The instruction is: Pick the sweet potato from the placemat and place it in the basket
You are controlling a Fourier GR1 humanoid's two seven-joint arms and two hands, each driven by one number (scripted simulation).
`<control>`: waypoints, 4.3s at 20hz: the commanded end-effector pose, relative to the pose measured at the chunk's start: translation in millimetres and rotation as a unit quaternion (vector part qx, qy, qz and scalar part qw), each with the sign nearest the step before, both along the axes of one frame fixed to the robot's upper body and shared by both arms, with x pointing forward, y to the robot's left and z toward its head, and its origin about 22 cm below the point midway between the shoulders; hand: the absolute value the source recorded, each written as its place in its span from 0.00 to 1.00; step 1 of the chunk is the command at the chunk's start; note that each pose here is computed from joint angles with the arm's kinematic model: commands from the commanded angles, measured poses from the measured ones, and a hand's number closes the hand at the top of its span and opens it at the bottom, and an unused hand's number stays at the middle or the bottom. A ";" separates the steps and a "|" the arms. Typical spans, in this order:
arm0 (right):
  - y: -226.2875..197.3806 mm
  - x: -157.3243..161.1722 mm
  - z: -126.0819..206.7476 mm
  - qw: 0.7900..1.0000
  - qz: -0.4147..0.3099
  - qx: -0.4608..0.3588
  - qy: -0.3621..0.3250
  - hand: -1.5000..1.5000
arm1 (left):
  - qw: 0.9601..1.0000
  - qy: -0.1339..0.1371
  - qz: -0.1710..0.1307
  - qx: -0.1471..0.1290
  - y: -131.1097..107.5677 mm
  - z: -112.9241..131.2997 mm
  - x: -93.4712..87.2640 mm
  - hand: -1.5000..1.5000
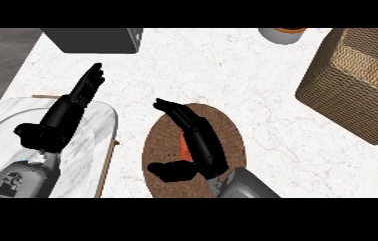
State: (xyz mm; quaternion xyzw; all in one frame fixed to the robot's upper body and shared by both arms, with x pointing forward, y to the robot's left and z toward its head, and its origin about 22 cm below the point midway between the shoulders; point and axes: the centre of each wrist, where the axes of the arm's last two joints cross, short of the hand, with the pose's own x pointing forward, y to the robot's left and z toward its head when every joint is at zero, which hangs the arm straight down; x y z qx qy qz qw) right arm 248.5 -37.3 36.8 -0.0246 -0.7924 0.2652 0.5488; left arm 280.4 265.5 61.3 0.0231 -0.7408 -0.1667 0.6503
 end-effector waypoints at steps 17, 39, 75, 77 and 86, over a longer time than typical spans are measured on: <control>-22.0 -3.9 168.7 0.899 0.012 -0.419 0.129 0.00 | 1.000 0.002 0.008 -0.005 16.5 2.9 -4.3 0.50; -56.2 -18.9 91.7 0.932 -0.043 -0.326 0.152 0.00 | 1.000 0.005 -0.004 0.001 6.6 -6.6 2.6 0.50; -14.7 11.4 4.3 0.918 -0.035 -0.373 0.128 0.00 | 1.000 -0.002 -0.010 -0.005 5.1 5.7 -1.8 0.50; 0.9 -4.4 -2.5 0.919 -0.035 -0.371 0.128 0.00 | 1.000 0.003 -0.012 -0.004 -4.9 -14.2 10.0 0.50; -2.1 26.6 -30.4 0.901 -0.057 -0.403 0.151 0.00 | 1.000 -0.006 -0.007 -0.008 -9.6 -0.9 3.9 0.50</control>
